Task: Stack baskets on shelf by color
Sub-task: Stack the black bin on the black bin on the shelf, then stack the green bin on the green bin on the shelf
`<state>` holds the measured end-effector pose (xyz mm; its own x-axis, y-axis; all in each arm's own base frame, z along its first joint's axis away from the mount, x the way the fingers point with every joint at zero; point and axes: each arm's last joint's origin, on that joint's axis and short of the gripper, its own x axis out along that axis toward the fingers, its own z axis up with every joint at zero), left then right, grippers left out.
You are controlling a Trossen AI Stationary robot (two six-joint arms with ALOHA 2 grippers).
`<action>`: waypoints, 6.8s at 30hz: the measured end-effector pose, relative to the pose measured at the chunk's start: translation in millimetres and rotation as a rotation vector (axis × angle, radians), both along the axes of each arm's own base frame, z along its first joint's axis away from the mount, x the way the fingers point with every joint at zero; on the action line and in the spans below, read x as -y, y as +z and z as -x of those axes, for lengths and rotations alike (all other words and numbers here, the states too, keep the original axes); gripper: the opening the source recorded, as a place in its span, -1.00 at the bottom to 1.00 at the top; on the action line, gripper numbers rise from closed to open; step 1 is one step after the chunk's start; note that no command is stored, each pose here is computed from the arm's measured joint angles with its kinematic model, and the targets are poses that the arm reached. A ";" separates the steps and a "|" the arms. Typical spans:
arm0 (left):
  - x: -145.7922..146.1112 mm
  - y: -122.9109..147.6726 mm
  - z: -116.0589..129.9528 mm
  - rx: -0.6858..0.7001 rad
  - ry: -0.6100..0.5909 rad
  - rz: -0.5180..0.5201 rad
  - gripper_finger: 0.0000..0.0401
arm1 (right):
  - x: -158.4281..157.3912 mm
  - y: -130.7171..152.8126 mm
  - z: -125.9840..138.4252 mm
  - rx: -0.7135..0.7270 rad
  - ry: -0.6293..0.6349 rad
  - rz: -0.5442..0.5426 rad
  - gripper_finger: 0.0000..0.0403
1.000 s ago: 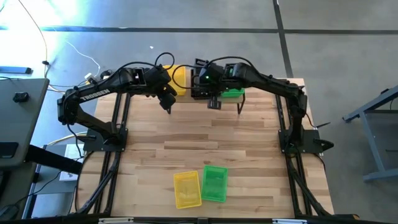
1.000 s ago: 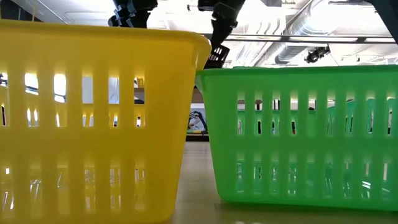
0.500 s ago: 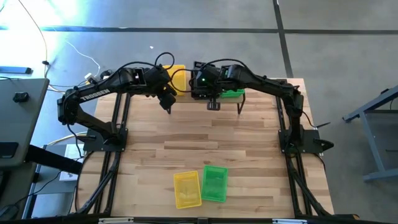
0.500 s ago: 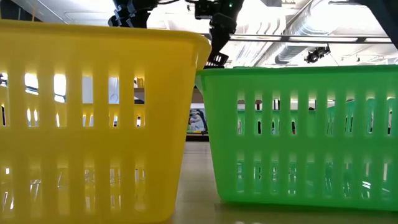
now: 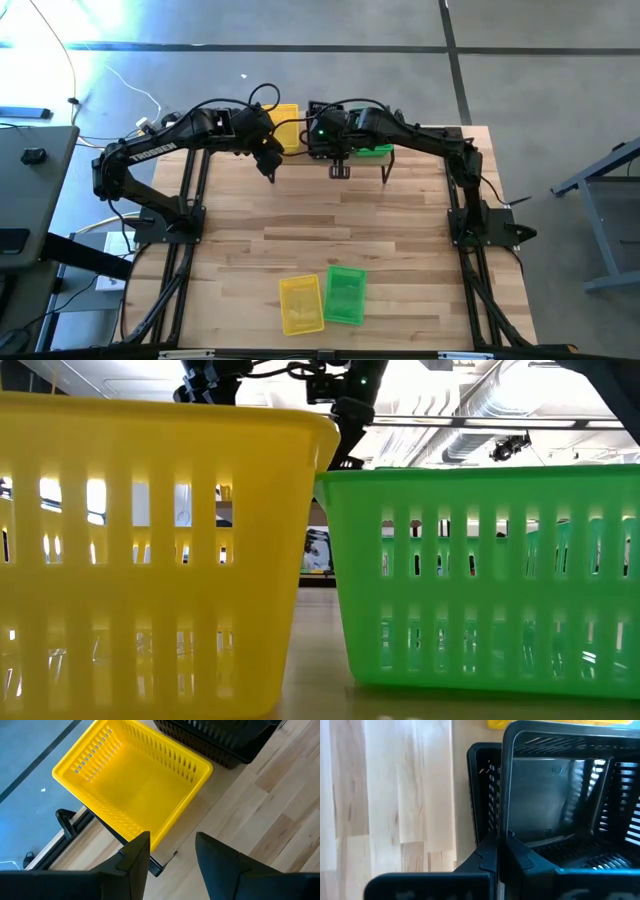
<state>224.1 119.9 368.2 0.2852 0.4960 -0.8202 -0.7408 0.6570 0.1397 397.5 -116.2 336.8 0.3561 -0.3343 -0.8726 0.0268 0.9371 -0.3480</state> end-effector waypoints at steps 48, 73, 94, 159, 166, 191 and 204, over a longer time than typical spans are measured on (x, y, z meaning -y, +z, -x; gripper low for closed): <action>63.0 -3.9 -18.8 -0.105 -0.573 0.081 -0.26 | -72.5 43.9 25.1 0.062 -0.348 -0.211 -0.46; 95.5 -6.3 -19.0 -0.180 -0.724 0.079 -0.26 | -190.5 -14.6 36.4 -0.192 -0.372 -0.273 -0.46; 95.5 -6.1 -19.4 -0.117 -0.577 0.139 -0.26 | -286.8 -65.9 63.2 -0.201 -0.775 -0.489 -0.46; 118.6 -11.4 -20.2 -0.185 -0.624 0.017 -0.26 | -263.5 -69.6 109.5 0.228 -1.059 -0.620 -1.00; 109.7 -27.8 -19.0 -0.270 -0.559 -0.046 -0.26 | -216.4 -30.6 120.8 0.362 -1.049 -0.607 -1.00; 73.2 -30.3 -20.8 -0.335 -0.634 -0.114 -0.26 | -50.8 32.5 147.6 0.717 -1.087 -0.568 -1.00; 53.6 -30.6 -16.4 -0.353 -0.619 -0.097 -0.26 | 6.7 78.0 174.9 0.829 -1.080 -0.468 -1.00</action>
<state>240.5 66.3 337.6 0.2641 0.4042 -0.8757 -0.1361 0.9145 0.3810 222.7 -122.9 414.8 0.5682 -0.5095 -0.6463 0.8229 0.3494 0.4480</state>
